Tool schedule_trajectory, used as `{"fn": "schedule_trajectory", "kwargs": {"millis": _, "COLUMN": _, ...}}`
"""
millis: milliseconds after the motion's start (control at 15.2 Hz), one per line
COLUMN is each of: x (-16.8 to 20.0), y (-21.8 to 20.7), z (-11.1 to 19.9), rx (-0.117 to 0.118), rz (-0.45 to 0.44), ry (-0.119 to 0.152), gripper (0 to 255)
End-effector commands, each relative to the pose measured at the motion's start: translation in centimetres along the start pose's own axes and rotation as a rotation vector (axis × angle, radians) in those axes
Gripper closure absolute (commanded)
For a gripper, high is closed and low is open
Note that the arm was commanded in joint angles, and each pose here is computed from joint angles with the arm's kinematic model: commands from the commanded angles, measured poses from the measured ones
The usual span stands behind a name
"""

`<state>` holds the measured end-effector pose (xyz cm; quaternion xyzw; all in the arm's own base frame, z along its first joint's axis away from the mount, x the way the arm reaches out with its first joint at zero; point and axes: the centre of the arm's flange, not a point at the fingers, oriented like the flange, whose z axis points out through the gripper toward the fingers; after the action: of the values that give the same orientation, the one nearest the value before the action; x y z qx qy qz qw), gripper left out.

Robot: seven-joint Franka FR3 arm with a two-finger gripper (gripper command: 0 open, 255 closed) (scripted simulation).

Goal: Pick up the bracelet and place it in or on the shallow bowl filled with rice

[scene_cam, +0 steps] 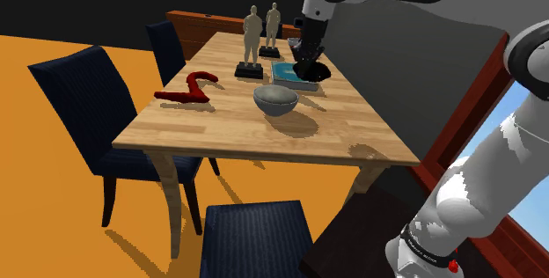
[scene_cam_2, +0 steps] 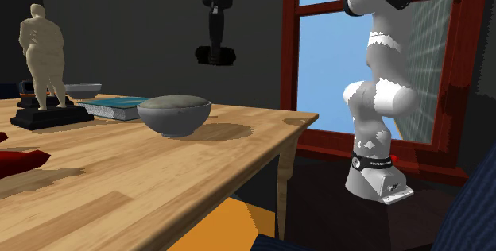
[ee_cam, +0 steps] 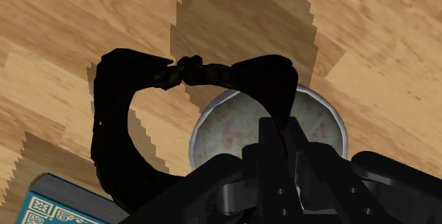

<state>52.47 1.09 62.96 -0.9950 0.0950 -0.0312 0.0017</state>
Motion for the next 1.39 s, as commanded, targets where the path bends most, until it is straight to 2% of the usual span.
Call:
{"fn": "schedule_trajectory", "kwargs": {"millis": 0, "x": 2.2, "y": -1.4, "z": 0.2, "rx": 0.0, "rz": 0.0, "ry": 0.0, "gripper": 255}}
{"fn": "schedule_trajectory", "kwargs": {"millis": 462, "x": 10.5, "y": -6.1, "z": 0.4, "rx": 0.0, "rz": 0.0, "ry": 0.0, "gripper": 255}}
{"fn": "schedule_trajectory", "kwargs": {"millis": 1320, "x": 10.1, "y": -6.0, "z": 7.3, "rx": 0.0, "rz": 0.0, "ry": 0.0, "gripper": 255}}
